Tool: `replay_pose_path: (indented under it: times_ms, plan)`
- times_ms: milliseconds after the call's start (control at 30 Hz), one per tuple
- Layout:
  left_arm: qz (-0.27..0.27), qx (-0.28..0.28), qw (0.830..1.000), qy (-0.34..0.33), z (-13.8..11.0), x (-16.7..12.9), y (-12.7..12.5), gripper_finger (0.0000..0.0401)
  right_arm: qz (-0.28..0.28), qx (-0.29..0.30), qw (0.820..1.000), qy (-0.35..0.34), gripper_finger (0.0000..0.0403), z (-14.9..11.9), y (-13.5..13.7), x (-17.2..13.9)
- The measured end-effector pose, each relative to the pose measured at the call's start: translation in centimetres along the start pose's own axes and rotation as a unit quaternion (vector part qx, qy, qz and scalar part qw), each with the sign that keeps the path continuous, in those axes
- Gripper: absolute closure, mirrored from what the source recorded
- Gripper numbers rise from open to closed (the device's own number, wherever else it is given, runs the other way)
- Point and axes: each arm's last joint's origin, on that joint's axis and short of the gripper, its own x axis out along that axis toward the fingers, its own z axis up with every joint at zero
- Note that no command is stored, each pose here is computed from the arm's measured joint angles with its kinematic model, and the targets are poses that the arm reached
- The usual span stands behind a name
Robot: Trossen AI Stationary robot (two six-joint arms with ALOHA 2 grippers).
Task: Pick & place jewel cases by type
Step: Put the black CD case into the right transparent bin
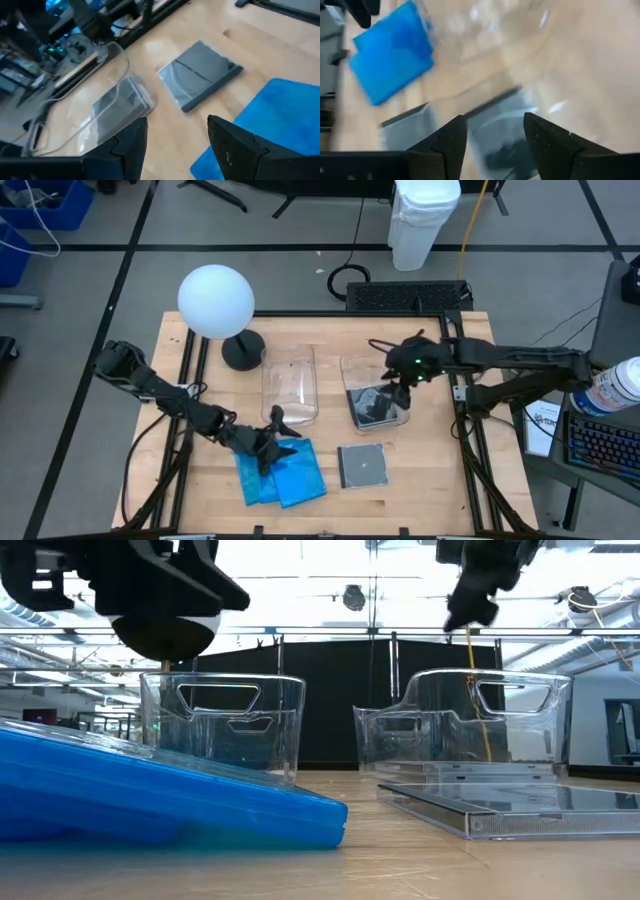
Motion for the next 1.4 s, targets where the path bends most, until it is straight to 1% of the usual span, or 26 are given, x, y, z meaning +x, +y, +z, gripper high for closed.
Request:
replay_pose_path:
  times_ms: [67, 133, 233, 300, 400, 467, 600, 733, 833, 933, 1033, 1100, 1233, 1367, 1400]
  plan:
    - [0.007, 0.003, 1.000, 0.012, -0.1, -0.1, -0.2, 0.0190, -0.024, -0.063, 0.997, -0.041, 0.0230, 0.0, 0.3, -0.9]
    - [0.012, 0.005, 1.000, 0.010, 0.0, -0.2, -0.3, 0.0190, -0.032, -0.105, 0.990, -0.085, 0.0246, -0.4, 0.5, -1.0]
    - [0.015, 0.008, 1.000, -0.002, 0.2, -0.2, -0.3, 0.0190, -0.016, -0.119, 0.983, -0.142, 0.0282, -1.2, 0.6, -0.6]
    - [0.021, -0.001, 1.000, -0.016, 0.5, -0.2, -0.2, 0.0190, 0.006, -0.126, 0.978, -0.165, 0.0314, -1.8, 0.8, -0.2]
    - [0.029, -0.026, 0.998, -0.040, 1.0, -0.2, 0.0, 0.0190, 0.026, -0.151, 0.974, -0.168, 0.0371, -3.5, 1.2, 1.0]
    - [0.032, -0.049, 0.997, -0.052, 1.2, -0.3, 0.1, 0.0190, 0.040, -0.179, 0.969, -0.163, 0.0394, -4.8, 1.7, 2.0]
    - [0.032, -0.099, 0.992, -0.067, 1.5, -0.3, 0.3, 0.0190, 0.076, -0.198, 0.961, -0.175, 0.0396, -6.8, 3.0, 3.8]
    - [0.030, -0.142, 0.986, -0.084, 1.8, -0.3, 0.3, 0.0190, 0.099, -0.222, 0.949, -0.200, 0.0401, -8.8, 5.0, 5.2]
    - [0.006, -0.156, 0.983, -0.095, 2.1, 0.1, -0.4, 0.0190, 0.115, -0.240, 0.939, -0.220, 0.0402, -10.2, 6.9, 5.8]
    - [-0.025, -0.132, 0.986, -0.101, 3.6, 1.2, -2.1, 0.0190, 0.121, -0.260, 0.929, -0.232, 0.0402, -11.5, 9.0, 6.2]
    - [-0.036, -0.084, 0.991, -0.100, 5.7, 2.9, -3.9, 0.0190, 0.113, -0.278, 0.920, -0.251, 0.0402, -12.6, 10.7, 6.4]
    - [-0.044, -0.064, 0.994, -0.074, 6.7, 4.4, -4.9, 0.0190, 0.101, -0.286, 0.918, -0.256, 0.0402, -13.3, 11.3, 6.6]
    - [-0.048, -0.071, 0.996, -0.017, 8.2, 7.4, -5.8, 0.0190, 0.094, -0.274, 0.922, -0.257, 0.0402, -13.9, 11.9, 6.9]
    - [-0.050, -0.038, 0.997, 0.042, 8.5, 10.4, -6.0, 0.0190, 0.097, -0.278, 0.926, -0.236, 0.0402, -14.8, 12.2, 7.4]
    - [-0.051, -0.027, 0.997, 0.059, 8.4, 11.0, -6.0, 0.0190, 0.086, -0.274, 0.928, -0.238, 0.0402, -15.0, 12.3, 7.5]
